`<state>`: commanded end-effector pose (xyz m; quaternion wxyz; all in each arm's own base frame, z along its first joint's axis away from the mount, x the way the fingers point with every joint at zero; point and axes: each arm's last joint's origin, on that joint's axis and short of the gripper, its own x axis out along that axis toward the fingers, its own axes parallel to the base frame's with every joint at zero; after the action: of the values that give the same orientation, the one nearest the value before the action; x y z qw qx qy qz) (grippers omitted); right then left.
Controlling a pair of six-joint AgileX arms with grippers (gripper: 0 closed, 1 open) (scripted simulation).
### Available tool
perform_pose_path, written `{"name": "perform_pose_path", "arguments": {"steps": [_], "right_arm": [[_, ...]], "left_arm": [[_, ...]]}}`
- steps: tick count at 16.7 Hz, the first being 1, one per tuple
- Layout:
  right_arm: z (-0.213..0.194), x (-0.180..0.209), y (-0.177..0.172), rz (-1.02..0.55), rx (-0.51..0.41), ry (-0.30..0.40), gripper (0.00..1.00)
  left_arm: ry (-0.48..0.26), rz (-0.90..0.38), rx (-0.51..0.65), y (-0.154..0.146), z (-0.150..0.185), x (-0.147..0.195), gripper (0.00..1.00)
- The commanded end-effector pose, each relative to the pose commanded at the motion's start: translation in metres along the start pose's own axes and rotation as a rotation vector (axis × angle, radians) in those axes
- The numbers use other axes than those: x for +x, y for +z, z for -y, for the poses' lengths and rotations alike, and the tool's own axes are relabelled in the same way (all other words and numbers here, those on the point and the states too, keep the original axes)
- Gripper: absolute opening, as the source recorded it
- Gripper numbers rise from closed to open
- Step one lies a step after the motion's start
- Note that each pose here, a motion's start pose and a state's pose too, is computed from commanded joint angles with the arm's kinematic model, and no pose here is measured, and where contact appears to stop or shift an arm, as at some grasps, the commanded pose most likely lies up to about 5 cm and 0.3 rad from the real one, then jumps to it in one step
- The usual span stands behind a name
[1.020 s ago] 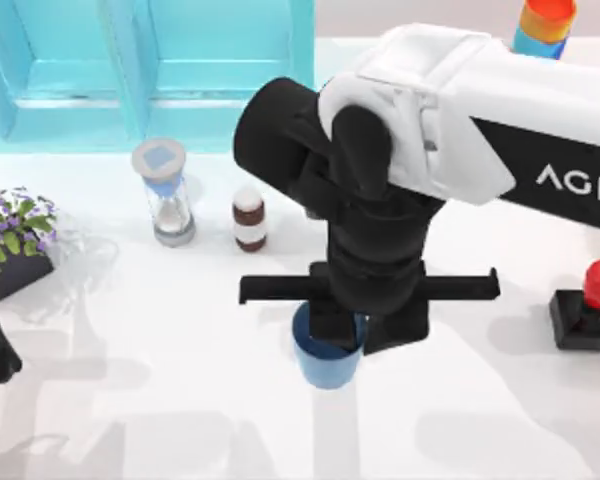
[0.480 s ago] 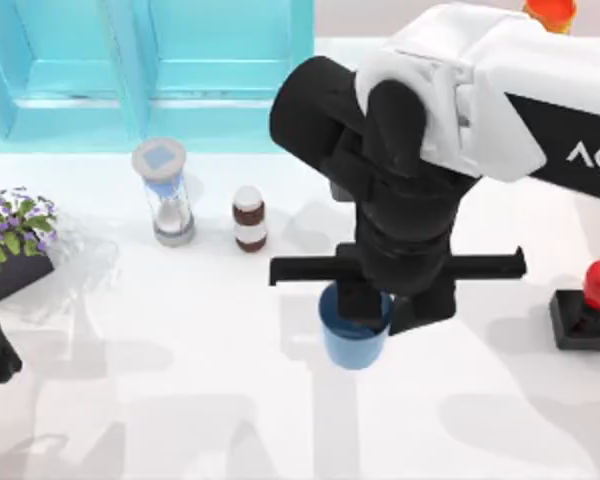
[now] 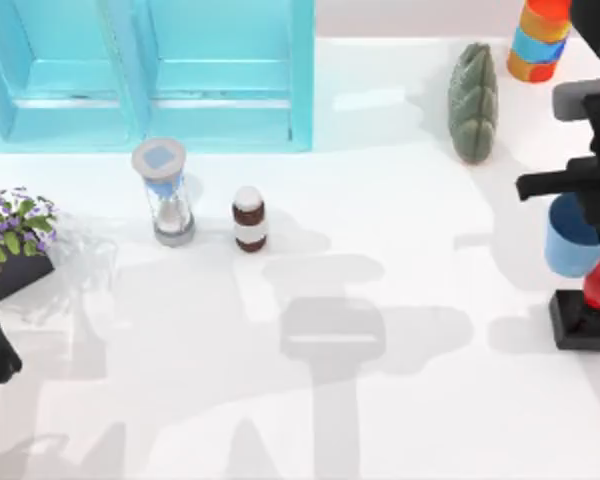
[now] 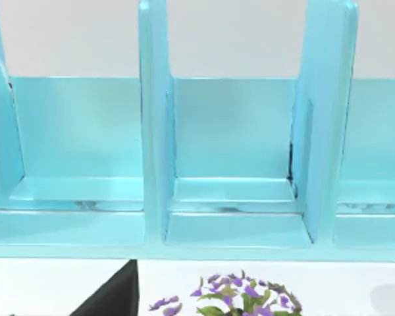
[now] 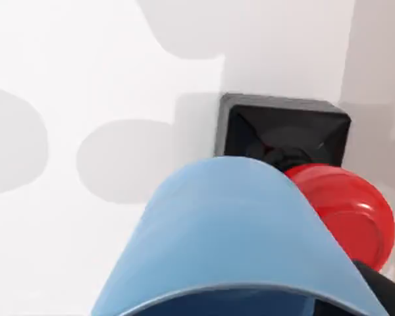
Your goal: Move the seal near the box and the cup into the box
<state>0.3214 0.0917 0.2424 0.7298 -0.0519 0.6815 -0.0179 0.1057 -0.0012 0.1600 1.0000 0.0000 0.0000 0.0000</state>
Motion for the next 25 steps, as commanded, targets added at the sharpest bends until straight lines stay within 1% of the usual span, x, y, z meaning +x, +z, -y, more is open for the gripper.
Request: {"name": "perform_pose_path", "arguments": {"steps": [3, 6, 9, 11, 14, 16, 22, 25], "right_arm": [[0.087, 0.009, -0.006, -0.025, -0.023, -0.021, 0.00], [0.160, 0.017, -0.031, -0.057, -0.015, -0.006, 0.00], [0.215, 0.024, -0.066, -0.074, 0.008, 0.035, 0.00], [0.240, 0.028, -0.087, -0.074, 0.023, 0.067, 0.00], [0.261, 0.032, -0.112, -0.062, 0.047, 0.106, 0.00], [0.267, 0.033, -0.120, -0.055, 0.057, 0.121, 0.00], [0.268, 0.034, -0.120, -0.056, 0.056, 0.122, 0.00], [0.266, 0.042, -0.120, -0.053, 0.057, 0.119, 0.00]], "left_arm": [[0.000, 0.000, 0.000, 0.000, 0.000, 0.000, 1.00], [0.000, 0.000, 0.000, 0.000, 0.000, 0.000, 1.00], [0.000, 0.000, 0.000, 0.000, 0.000, 0.000, 1.00], [0.000, 0.000, 0.000, 0.000, 0.000, 0.000, 1.00], [0.000, 0.000, 0.000, 0.000, 0.000, 0.000, 1.00], [0.000, 0.000, 0.000, 0.000, 0.000, 0.000, 1.00], [0.000, 0.000, 0.000, 0.000, 0.000, 0.000, 1.00], [0.000, 0.000, 0.000, 0.000, 0.000, 0.000, 1.00]]}}
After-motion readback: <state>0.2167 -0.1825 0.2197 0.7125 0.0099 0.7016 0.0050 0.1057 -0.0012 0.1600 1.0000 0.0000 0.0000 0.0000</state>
